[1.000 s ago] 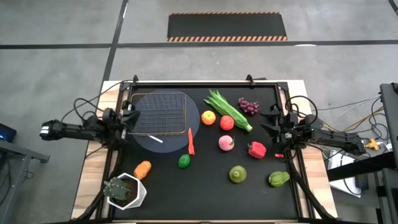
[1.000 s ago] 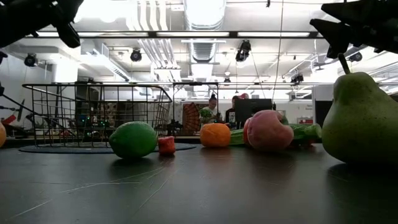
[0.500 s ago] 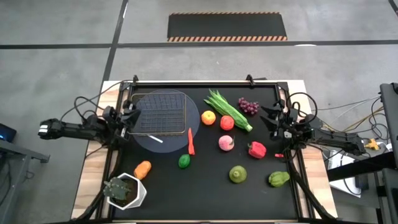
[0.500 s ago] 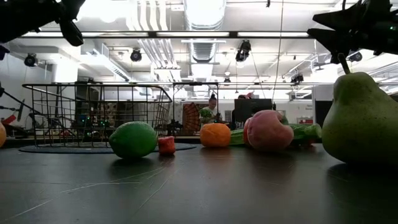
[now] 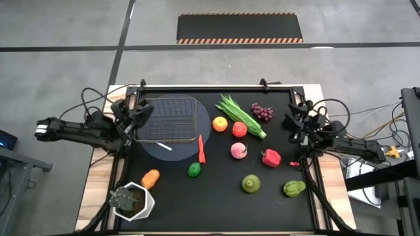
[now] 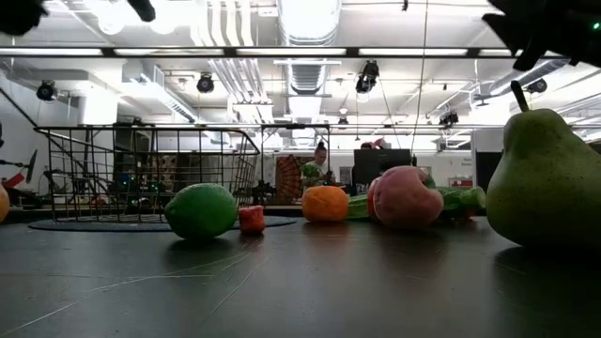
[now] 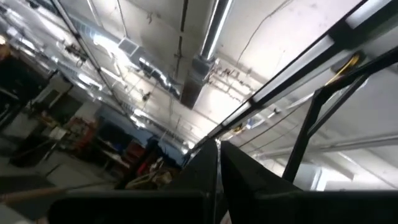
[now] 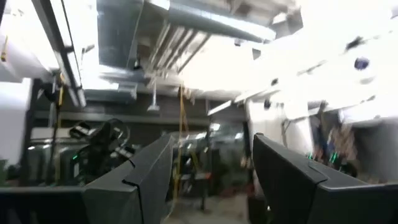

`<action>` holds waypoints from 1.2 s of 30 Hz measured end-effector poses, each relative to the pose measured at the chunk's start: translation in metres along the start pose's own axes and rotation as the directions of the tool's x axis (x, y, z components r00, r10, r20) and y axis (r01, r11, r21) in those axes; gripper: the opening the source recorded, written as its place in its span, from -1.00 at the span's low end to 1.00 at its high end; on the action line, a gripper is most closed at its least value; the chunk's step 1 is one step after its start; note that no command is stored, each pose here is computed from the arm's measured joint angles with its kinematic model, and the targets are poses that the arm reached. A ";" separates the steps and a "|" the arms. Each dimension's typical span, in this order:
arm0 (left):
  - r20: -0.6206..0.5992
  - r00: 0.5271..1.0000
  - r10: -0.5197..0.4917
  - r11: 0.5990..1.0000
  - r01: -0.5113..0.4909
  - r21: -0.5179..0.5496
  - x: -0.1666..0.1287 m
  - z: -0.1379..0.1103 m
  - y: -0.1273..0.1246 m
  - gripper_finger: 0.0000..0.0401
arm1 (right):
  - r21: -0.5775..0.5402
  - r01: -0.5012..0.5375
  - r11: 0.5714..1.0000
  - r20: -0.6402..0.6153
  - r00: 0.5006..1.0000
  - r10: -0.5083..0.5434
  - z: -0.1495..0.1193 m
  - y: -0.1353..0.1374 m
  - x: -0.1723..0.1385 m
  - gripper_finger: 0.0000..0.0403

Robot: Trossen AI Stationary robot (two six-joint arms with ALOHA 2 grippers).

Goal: Build produce basket
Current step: Put the yellow potato into the wire basket

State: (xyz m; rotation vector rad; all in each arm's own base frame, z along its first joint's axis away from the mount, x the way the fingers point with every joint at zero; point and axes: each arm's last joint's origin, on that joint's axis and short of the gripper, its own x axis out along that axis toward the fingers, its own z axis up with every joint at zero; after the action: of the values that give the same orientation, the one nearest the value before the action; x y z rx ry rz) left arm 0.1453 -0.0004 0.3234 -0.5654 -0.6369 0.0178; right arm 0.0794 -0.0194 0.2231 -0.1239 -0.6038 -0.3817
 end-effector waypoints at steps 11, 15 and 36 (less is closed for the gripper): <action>-0.494 0.800 0.339 0.895 -0.436 -0.092 0.072 0.034 -0.037 -0.98 | -0.083 0.009 0.996 0.041 0.999 -0.006 0.004 -0.001 0.000 0.04; -0.673 0.565 0.478 0.753 -0.657 -0.016 0.084 0.040 -0.047 -0.98 | -0.089 0.001 0.996 0.004 1.000 -0.001 0.000 0.000 0.000 0.04; -0.761 -0.614 0.210 0.471 -0.618 0.629 0.041 -0.135 -0.078 -0.98 | -0.115 -0.011 0.993 -0.086 0.996 0.001 -0.008 0.001 0.000 0.04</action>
State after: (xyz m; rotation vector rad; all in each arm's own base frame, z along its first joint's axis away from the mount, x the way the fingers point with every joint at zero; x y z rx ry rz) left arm 0.2431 -0.1260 0.2965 -0.9347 1.6150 0.4879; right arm 0.0838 -0.0204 0.2160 -0.2188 -0.4963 -0.4142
